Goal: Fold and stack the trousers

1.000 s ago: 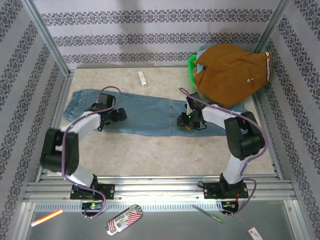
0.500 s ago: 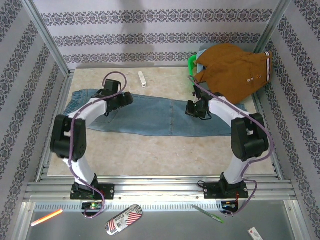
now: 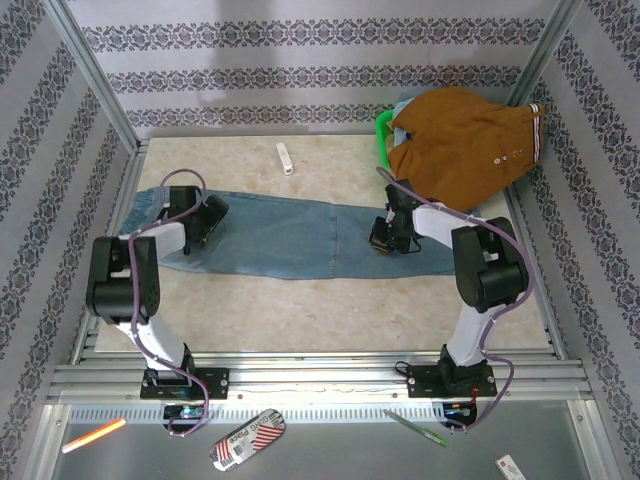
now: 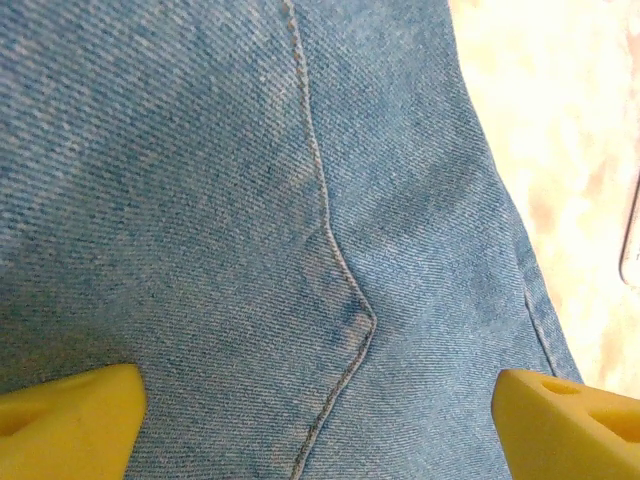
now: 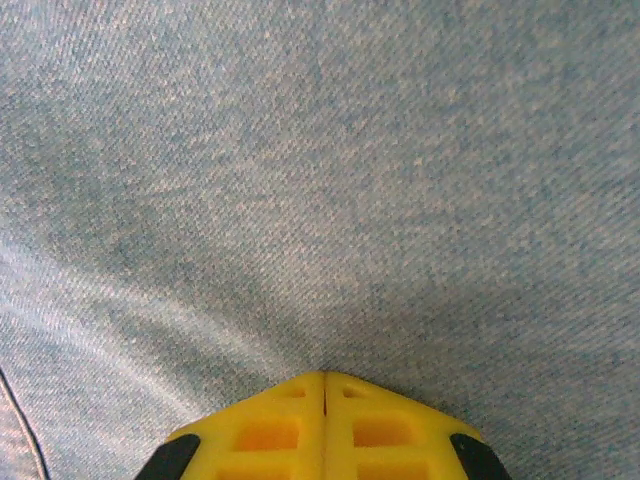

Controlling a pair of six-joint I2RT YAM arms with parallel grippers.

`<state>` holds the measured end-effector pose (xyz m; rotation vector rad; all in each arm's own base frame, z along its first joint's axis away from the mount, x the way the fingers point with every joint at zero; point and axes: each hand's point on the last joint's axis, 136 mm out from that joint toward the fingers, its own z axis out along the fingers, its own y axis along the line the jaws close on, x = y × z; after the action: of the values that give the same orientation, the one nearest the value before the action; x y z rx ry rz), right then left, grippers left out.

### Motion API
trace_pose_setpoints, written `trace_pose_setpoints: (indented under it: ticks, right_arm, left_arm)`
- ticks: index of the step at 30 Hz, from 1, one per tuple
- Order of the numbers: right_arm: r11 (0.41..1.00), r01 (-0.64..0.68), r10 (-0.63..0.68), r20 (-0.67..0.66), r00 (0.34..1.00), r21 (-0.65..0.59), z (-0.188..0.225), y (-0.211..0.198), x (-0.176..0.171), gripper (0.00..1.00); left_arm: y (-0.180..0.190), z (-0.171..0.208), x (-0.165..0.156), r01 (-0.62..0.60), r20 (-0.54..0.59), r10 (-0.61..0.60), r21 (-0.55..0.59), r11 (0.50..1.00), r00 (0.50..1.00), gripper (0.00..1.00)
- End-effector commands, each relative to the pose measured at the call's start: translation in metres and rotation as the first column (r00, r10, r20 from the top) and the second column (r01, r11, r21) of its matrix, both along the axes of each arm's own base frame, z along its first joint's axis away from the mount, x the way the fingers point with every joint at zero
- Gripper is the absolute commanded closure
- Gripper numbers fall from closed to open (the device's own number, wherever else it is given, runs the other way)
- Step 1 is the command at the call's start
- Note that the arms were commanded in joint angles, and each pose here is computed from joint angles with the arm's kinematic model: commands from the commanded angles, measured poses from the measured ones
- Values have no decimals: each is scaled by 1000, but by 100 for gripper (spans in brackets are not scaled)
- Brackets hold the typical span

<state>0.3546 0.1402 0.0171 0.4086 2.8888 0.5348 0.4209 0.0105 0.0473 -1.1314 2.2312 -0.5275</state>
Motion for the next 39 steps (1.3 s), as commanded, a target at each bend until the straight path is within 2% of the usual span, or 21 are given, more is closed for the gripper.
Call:
trace_pose_setpoints:
  ticks: [1,4,6,9,11,14,17,20,22,23,26,31,35,37,39]
  right_arm:
    - [998,-20,26,-96,995,64,-9,14,-44,100]
    - [986,-53,71,-110,991,158,-2,39,-63,99]
    - [976,-90,112,-103,988,198,7,56,-71,97]
    - [974,-95,110,-61,992,207,25,60,-65,96]
    - [976,-81,88,-25,996,202,40,51,-54,96]
    - [984,-64,60,25,998,164,65,27,-43,94]
    - [992,-29,20,71,997,125,80,-5,-37,87]
    - [994,16,-23,70,997,106,83,-36,-37,71]
    - [993,66,-71,51,996,97,80,-58,-40,67]
    - [992,77,-83,52,995,103,80,-62,-41,67]
    - [985,123,-132,61,989,125,82,-80,-47,61]
    - [985,152,-158,75,985,80,82,-95,-50,55]
    - [987,159,-160,68,985,17,74,-106,-48,46]
    - [982,179,-176,57,983,-54,64,-118,-47,43]
    - [979,191,-188,48,981,-72,57,-122,-47,42]
  left_arm:
    - [14,-18,-57,-97,-102,95,-16,995,990,9]
    - [24,-5,-87,-103,-93,108,57,993,990,6]
    - [28,8,-91,-86,-68,92,79,993,993,6]
    - [19,31,-77,-15,-30,17,66,998,999,8]
    - [-1,50,-62,64,12,-64,47,997,998,9]
    - [-60,77,-52,233,40,-239,123,965,970,9]
    - [-144,85,-55,427,43,-439,168,889,898,9]
    - [-228,66,-67,588,26,-599,156,793,800,9]
    - [-260,45,-76,644,-6,-651,150,750,759,10]
    - [-265,34,-78,652,-20,-656,141,745,754,9]
    - [-263,3,-88,649,-51,-647,102,754,760,9]
    - [-223,-23,-91,627,-138,-611,157,763,779,8]
    - [-186,-32,-79,587,-157,-567,159,794,809,8]
    - [-170,-31,-71,573,-167,-549,187,798,819,9]
    - [-158,-27,-63,568,-181,-539,234,789,823,9]
